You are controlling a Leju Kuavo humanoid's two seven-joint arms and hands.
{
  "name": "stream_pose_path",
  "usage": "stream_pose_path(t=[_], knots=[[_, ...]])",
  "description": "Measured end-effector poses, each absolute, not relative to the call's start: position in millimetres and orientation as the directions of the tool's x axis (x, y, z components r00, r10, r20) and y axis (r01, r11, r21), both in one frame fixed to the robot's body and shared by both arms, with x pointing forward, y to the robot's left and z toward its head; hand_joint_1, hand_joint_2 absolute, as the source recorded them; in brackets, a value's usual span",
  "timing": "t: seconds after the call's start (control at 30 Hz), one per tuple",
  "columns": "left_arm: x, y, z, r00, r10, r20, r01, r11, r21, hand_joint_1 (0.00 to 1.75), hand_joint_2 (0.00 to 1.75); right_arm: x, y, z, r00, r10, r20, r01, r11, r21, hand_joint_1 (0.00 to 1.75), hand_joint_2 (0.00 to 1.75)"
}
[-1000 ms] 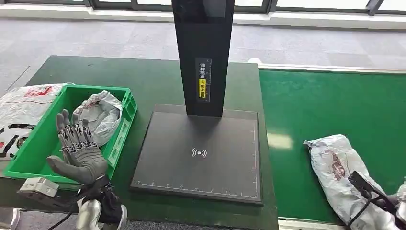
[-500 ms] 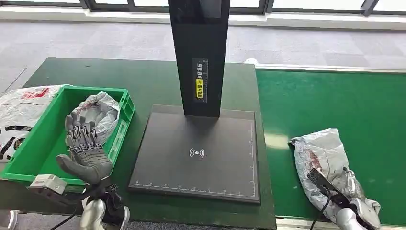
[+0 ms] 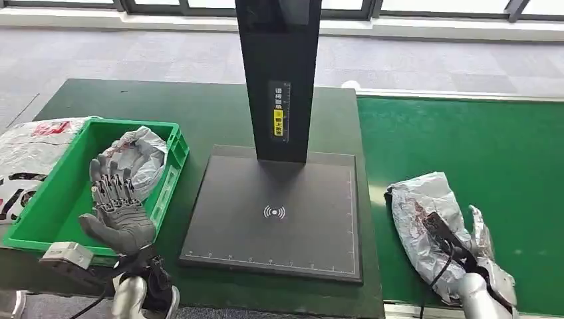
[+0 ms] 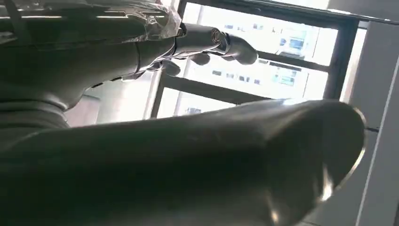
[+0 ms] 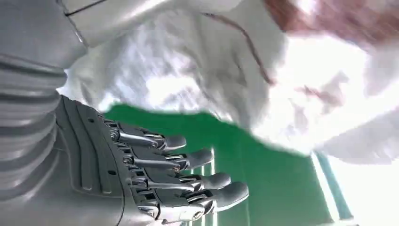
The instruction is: Moved the parcel from conveyor to table for the left to box.
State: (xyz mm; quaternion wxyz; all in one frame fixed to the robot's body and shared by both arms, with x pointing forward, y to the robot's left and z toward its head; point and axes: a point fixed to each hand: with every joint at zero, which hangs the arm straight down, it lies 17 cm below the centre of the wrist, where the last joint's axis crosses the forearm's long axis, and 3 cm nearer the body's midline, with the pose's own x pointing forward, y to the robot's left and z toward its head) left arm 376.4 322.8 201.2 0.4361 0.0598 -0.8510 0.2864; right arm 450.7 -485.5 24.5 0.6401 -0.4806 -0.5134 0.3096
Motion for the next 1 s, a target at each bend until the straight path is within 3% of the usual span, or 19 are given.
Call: stream_pose_path(t=[0.2, 0.6, 1.0], knots=[[375, 324, 204, -0.62, 0.145, 0.771, -0.352, 0.827, -0.438, 0.0, 0.0, 458, -469, 24, 0.28, 0.873, 0.399, 0.026, 0.408, -0.912, 1.75, 1.75], [375, 325, 206, -0.623, 0.143, 0.769, -0.352, 0.827, -0.439, 0.0, 0.0, 449, -461, 14, 0.277, 0.879, 0.388, -0.009, 0.407, -0.914, 1.75, 1.75], [375, 324, 204, -0.622, 0.159, 0.767, -0.344, 0.824, -0.45, 0.0, 0.0, 416, -435, -32, 0.285, 0.864, 0.414, -0.174, 0.472, -0.864, 1.75, 1.75]])
